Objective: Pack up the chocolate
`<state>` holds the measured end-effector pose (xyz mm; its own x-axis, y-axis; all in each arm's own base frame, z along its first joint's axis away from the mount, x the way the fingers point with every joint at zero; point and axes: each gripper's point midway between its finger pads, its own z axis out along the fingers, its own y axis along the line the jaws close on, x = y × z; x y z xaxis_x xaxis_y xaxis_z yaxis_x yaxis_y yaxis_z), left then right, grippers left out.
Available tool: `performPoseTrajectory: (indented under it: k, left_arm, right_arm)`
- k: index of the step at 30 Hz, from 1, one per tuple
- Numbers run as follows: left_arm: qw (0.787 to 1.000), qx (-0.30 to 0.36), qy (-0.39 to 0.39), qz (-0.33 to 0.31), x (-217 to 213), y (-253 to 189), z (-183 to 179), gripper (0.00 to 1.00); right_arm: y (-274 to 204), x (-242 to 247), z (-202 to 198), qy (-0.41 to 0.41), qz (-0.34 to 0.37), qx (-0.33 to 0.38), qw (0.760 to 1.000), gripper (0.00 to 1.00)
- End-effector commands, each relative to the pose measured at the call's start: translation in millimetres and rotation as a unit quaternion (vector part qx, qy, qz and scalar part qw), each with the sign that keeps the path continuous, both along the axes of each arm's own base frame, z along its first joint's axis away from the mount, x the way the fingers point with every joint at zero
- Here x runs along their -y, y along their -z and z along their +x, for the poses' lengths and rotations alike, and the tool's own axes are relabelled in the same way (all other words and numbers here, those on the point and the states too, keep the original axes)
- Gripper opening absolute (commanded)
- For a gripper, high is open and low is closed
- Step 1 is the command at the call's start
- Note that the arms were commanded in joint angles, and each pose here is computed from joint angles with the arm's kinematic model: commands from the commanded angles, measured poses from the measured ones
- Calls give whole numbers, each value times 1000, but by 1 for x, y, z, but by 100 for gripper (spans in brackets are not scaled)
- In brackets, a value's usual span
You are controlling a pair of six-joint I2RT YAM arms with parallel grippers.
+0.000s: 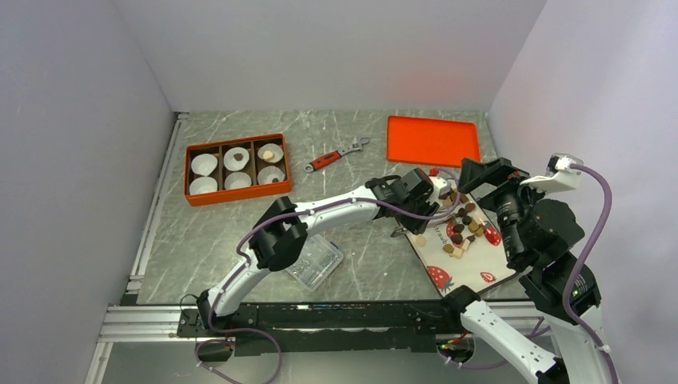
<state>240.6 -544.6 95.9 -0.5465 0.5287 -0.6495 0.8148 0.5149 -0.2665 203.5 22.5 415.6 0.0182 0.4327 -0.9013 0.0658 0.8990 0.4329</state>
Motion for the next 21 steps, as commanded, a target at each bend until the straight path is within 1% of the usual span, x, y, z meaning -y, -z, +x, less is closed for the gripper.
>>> performPoseTrajectory:
  k: [1,11,15,21]
  left_arm:
    - [999,11,9,-33,15,-22,0,44]
    - [999,21,10,-34,9,-31,0,33]
    - [999,30,3,-39,0,-45,4,33]
    - [997,32,-10,-66,-20,-74,11,33]
  right_arm:
    - [-11,3,-5,1,7,11,1000,100]
    - [-11,0,-2,-5,8,11,1000,100]
    - [-12,-2,-1,-7,7,10,1000,100]
    - [-11,-5,2,-9,9,9,1000,100]
